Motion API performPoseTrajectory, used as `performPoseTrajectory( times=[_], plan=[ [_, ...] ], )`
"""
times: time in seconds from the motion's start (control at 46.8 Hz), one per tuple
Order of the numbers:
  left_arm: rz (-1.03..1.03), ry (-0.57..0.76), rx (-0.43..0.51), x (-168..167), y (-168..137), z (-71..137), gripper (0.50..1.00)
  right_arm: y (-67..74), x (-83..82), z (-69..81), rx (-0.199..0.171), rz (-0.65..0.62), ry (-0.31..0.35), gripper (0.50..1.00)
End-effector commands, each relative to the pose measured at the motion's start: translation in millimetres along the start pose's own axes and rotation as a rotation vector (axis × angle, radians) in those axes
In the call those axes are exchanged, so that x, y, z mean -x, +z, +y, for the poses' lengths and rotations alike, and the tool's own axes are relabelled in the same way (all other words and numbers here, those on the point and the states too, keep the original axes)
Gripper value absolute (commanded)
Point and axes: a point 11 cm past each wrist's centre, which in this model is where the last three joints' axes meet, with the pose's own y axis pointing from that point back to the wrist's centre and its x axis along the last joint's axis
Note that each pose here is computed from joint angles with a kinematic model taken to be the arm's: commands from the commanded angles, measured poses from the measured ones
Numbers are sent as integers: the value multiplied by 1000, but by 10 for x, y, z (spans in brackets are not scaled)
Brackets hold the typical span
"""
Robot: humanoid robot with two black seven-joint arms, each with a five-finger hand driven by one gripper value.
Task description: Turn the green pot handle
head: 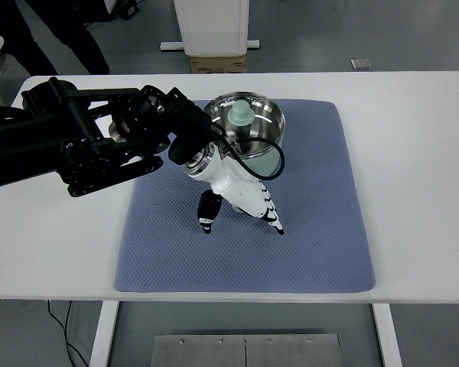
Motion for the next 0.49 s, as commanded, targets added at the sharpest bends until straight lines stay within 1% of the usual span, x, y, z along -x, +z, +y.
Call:
performPoseTrajectory(
  times=[0.0,0.47],
  plan=[
    [-17,-11,-9,6,-6,-3,1000,-3,7,0,-1,0,-2,1000],
    [-38,-38,-38,67,-66,51,1000,-3,7,0,-1,0,-2,1000]
  ],
)
